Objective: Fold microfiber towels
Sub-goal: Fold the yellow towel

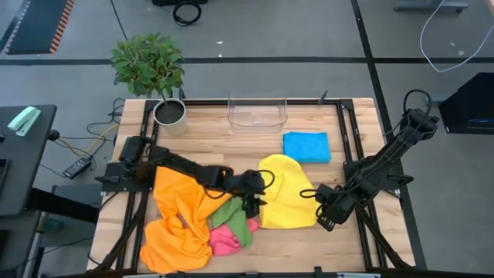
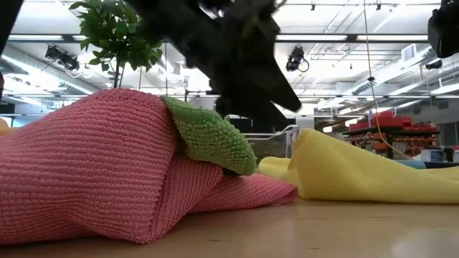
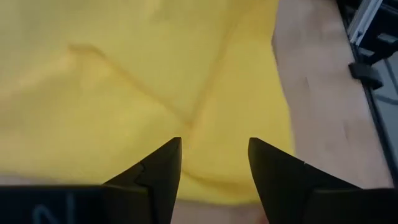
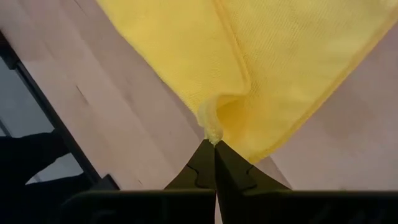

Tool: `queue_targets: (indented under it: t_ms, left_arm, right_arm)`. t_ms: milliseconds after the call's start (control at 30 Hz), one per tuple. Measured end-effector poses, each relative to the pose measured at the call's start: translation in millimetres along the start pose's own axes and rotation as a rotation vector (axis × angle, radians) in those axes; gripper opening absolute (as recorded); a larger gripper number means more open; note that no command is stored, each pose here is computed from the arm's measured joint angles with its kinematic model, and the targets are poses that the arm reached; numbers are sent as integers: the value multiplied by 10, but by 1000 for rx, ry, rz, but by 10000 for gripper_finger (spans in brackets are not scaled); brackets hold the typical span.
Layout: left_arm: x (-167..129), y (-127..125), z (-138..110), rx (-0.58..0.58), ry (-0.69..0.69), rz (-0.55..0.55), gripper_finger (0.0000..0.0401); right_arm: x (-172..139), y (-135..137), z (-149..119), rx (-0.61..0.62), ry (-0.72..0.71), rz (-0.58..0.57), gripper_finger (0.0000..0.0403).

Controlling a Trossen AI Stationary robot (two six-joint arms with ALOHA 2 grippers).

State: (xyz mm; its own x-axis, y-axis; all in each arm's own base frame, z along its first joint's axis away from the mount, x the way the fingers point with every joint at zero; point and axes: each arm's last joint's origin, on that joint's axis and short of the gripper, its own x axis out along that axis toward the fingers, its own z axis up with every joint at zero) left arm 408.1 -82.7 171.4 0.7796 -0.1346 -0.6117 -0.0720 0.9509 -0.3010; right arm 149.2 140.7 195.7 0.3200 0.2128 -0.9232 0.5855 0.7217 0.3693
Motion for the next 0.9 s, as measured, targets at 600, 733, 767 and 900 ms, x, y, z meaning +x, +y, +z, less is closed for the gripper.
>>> queue_targets:
  t_ms: [600, 733, 767, 900]
  left_arm:
    - [522, 216, -165, 163, 201, -33, 176]
    - [514, 202, -166, 159, 205, -36, 170]
    - [510, 190, -167, 159, 207, -42, 164]
    - [481, 153, -163, 157, 213, -50, 112]
  right_arm:
    - [-7, 6, -1, -4, -5, 9, 1]
    - [-7, 5, -1, -13, -5, 8, 1]
    - [-7, 4, -2, -16, -5, 7, 1]
    - [-7, -5, -1, -18, -9, -3, 1]
